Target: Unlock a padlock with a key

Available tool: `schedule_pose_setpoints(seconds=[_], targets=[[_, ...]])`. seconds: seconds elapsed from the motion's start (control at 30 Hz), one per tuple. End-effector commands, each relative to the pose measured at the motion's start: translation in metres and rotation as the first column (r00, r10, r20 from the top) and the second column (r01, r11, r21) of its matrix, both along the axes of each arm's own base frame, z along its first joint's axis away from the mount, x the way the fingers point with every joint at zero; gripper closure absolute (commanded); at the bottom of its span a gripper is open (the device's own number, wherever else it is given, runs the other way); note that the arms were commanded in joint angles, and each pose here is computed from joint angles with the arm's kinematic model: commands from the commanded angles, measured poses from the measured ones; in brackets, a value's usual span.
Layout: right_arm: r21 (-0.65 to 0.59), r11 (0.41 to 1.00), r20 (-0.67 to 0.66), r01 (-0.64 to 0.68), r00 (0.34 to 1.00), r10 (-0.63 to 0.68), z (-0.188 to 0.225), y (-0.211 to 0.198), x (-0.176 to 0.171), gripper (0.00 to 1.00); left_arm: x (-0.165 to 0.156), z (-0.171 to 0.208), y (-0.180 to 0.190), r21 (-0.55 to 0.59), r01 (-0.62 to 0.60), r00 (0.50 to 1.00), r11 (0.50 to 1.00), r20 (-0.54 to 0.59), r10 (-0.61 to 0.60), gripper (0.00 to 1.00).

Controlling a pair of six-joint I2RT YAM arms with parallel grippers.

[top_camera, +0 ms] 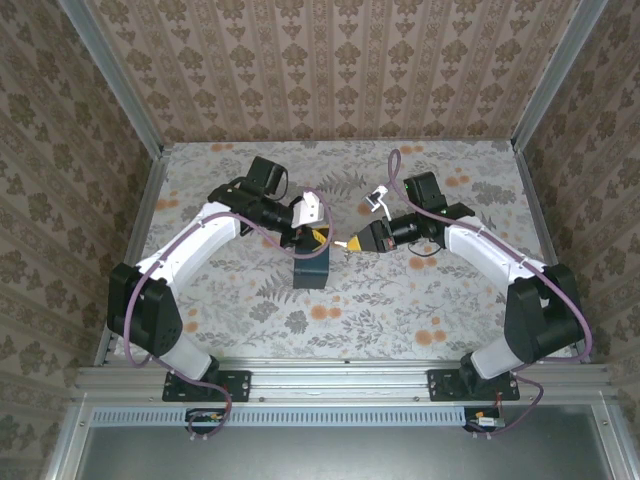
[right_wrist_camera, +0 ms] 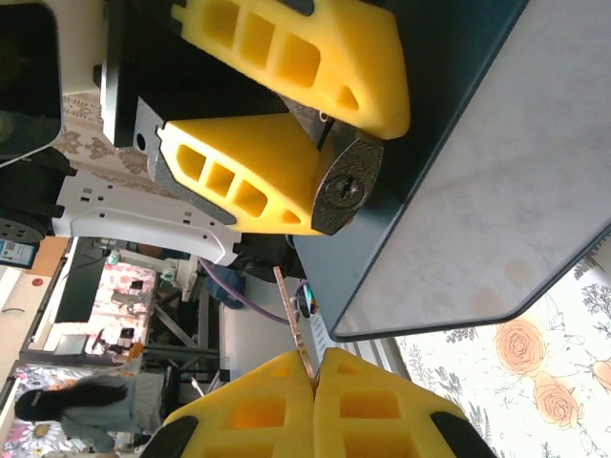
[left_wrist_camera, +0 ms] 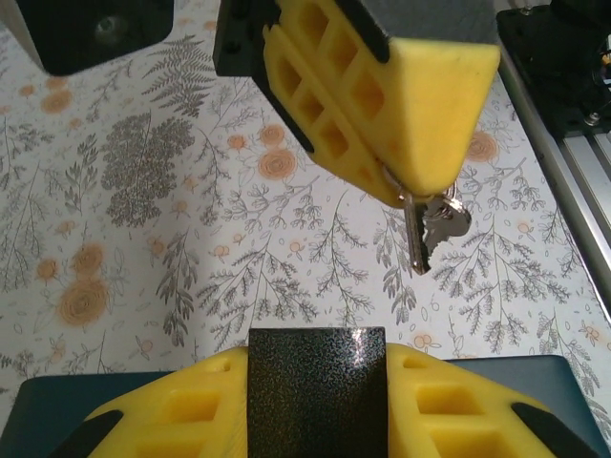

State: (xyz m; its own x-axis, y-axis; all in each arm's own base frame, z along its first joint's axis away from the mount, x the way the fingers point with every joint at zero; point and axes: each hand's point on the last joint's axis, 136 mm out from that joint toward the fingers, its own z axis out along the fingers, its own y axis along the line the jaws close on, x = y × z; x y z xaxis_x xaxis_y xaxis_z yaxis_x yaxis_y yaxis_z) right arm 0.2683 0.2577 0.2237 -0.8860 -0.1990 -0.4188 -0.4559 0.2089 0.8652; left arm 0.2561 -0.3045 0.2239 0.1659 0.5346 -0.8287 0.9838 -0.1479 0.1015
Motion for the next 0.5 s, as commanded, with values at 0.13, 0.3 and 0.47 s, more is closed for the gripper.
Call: schedule_pose_setpoints(seconds=[0.13,0.3,0.47], targets=[[0.055,0.998,0.005,-0.018,1.000,0.018,0.016,-0.008,0.006,1.00,-0.013,0.034,-0.011,-0.075,0.094,0.990,0.993,0.114,-0.085,0.78],[0.048,0.998,-0.011,-0.034,0.999,0.035,0.010,-0.011,0.003,1.00,-0.015,0.037,-0.012,-0.082,0.103,0.988,0.991,0.124,-0.093,0.79],[0.053,0.998,-0.033,-0.037,0.999,0.039,0.005,-0.010,0.007,1.00,-0.016,0.038,-0.013,-0.084,0.102,0.988,0.991,0.124,-0.091,0.79]])
